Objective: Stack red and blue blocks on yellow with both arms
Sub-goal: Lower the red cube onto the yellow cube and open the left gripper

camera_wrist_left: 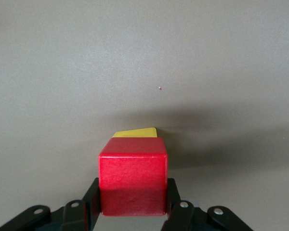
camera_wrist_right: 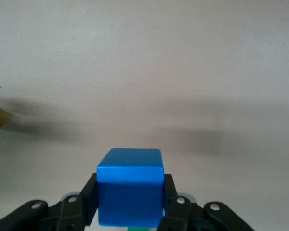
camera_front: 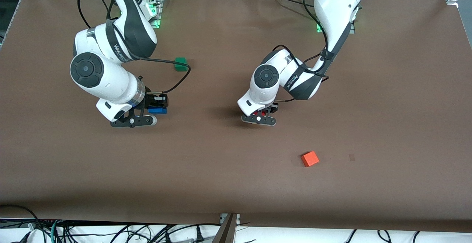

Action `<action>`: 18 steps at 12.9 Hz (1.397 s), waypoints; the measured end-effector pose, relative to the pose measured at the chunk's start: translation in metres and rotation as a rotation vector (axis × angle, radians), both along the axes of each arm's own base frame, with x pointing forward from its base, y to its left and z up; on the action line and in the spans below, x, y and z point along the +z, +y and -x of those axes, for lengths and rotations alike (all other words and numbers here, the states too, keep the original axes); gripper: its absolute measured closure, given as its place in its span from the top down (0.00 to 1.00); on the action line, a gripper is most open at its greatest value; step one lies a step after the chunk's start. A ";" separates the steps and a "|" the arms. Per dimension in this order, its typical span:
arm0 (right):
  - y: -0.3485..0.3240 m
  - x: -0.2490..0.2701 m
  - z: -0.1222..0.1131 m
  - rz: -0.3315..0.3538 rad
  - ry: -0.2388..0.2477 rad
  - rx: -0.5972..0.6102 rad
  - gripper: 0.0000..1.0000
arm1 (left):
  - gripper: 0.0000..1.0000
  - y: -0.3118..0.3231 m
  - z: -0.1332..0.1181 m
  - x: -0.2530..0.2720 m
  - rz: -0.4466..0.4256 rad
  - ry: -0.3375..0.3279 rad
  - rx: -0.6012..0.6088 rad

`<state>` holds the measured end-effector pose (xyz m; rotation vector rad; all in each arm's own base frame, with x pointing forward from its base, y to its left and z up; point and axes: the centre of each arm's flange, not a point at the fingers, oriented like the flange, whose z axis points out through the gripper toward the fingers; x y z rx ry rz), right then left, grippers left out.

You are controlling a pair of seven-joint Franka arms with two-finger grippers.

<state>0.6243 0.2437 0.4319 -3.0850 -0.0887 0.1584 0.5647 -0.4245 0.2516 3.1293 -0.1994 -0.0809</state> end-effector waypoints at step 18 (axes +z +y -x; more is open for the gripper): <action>0.017 0.005 0.002 -0.001 -0.012 -0.047 0.56 | 0.56 0.000 0.000 0.000 -0.002 0.002 0.000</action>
